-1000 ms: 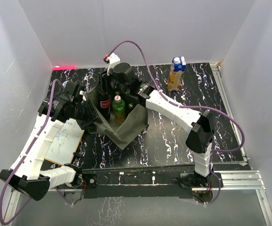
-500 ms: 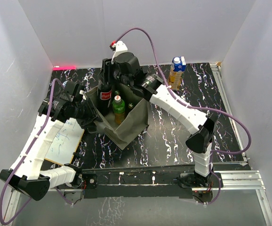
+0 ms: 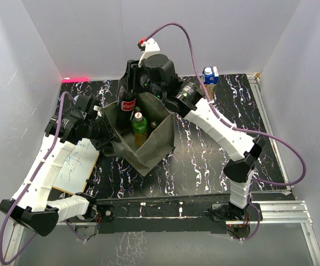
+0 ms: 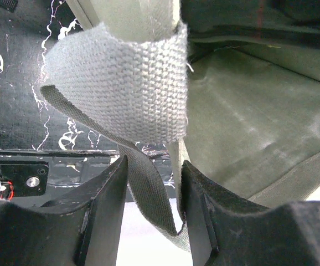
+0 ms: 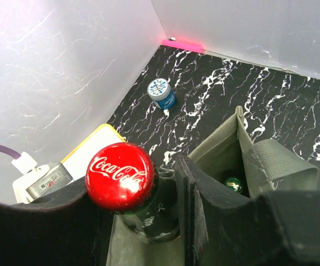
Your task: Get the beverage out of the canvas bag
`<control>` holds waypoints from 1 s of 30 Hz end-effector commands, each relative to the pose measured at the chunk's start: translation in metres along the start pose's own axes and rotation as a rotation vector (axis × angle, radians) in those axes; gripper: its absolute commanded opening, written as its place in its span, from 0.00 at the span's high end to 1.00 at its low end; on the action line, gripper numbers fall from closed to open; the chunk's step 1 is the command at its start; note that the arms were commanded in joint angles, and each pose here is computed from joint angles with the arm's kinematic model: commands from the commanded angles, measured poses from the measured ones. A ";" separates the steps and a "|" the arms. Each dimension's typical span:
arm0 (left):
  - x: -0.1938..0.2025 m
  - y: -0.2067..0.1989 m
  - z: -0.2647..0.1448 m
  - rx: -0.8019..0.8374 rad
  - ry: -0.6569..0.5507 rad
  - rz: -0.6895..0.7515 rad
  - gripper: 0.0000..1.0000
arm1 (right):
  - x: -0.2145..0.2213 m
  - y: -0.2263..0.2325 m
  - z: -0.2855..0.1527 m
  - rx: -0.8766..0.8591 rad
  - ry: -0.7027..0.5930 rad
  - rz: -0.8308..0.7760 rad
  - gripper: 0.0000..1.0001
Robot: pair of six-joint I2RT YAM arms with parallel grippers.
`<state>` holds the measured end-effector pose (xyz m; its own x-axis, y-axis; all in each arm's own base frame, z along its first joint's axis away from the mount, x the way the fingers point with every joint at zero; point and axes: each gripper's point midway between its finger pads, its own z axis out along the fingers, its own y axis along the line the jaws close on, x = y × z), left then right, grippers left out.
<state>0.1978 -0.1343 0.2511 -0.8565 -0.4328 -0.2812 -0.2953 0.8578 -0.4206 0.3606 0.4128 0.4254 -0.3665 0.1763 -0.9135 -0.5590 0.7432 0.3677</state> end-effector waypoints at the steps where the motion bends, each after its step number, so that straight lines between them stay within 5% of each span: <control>1: -0.001 0.000 -0.005 0.006 -0.012 0.019 0.58 | -0.198 0.047 -0.144 -0.194 -0.567 0.144 0.93; 20: -0.001 -0.004 -0.003 0.018 0.004 0.032 0.58 | -0.241 -0.008 -0.299 0.011 -0.759 0.138 0.92; 30: 0.001 -0.003 0.000 0.014 0.019 0.043 0.58 | -0.167 -0.065 -0.333 0.222 -0.551 0.109 0.92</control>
<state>0.2008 -0.1357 0.2504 -0.8635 -0.4116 -0.2913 -0.2713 0.8662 -0.4196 0.2296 0.1564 0.5845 -0.0194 0.3673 -0.9299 -0.3745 0.8597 0.3474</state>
